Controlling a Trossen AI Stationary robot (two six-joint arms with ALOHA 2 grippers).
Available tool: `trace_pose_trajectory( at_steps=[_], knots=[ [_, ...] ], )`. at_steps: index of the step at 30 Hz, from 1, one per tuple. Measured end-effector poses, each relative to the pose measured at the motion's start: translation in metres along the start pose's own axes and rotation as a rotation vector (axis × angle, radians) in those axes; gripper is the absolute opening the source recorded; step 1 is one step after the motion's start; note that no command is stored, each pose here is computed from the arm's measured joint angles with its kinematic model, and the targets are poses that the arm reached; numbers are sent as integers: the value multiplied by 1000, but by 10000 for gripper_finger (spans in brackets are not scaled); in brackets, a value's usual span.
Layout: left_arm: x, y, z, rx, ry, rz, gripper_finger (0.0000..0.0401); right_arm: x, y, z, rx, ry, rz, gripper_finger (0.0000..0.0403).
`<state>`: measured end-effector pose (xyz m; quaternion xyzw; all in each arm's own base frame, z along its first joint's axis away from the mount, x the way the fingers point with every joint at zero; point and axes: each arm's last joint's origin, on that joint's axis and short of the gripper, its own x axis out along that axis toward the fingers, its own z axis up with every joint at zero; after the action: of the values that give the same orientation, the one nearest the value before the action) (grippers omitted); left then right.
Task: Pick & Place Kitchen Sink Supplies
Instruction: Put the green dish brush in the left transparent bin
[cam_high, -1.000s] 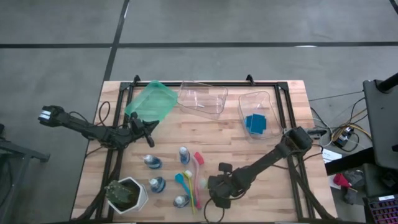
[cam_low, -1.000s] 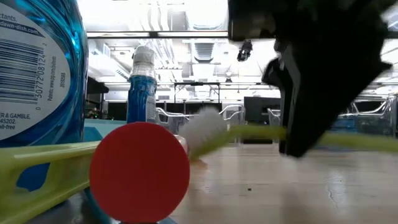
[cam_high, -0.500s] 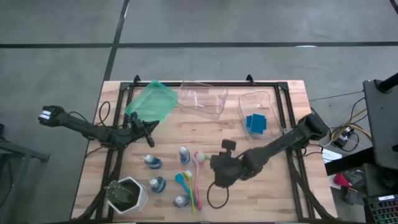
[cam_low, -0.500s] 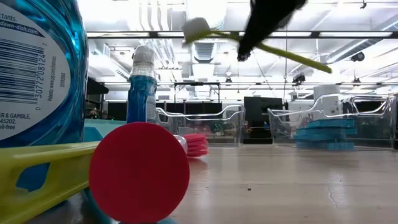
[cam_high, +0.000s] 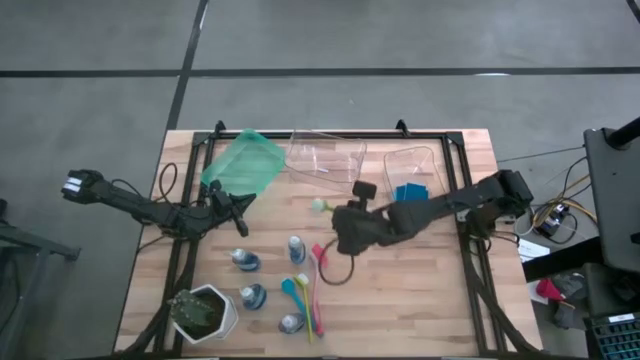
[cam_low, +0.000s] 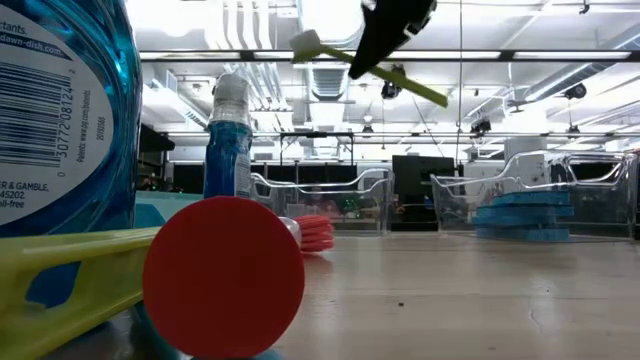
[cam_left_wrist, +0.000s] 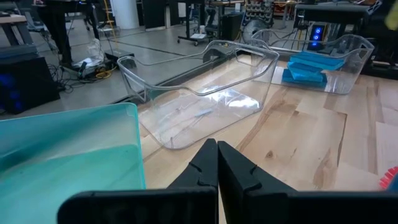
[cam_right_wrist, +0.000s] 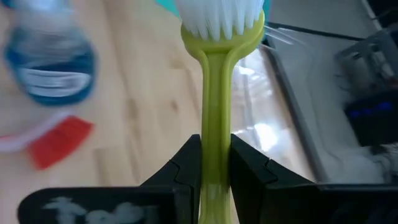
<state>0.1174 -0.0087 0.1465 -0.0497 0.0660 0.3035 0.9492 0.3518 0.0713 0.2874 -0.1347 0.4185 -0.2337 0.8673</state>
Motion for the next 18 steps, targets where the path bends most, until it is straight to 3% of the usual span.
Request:
trace_pose_trajectory(
  at_steps=[7,18],
  knots=[
    [0,0,0,0,0,0,0,28,-37,5,-3,49,-56,55],
    [0,0,0,0,0,0,0,68,-101,11,1,38,6,59]
  ],
)
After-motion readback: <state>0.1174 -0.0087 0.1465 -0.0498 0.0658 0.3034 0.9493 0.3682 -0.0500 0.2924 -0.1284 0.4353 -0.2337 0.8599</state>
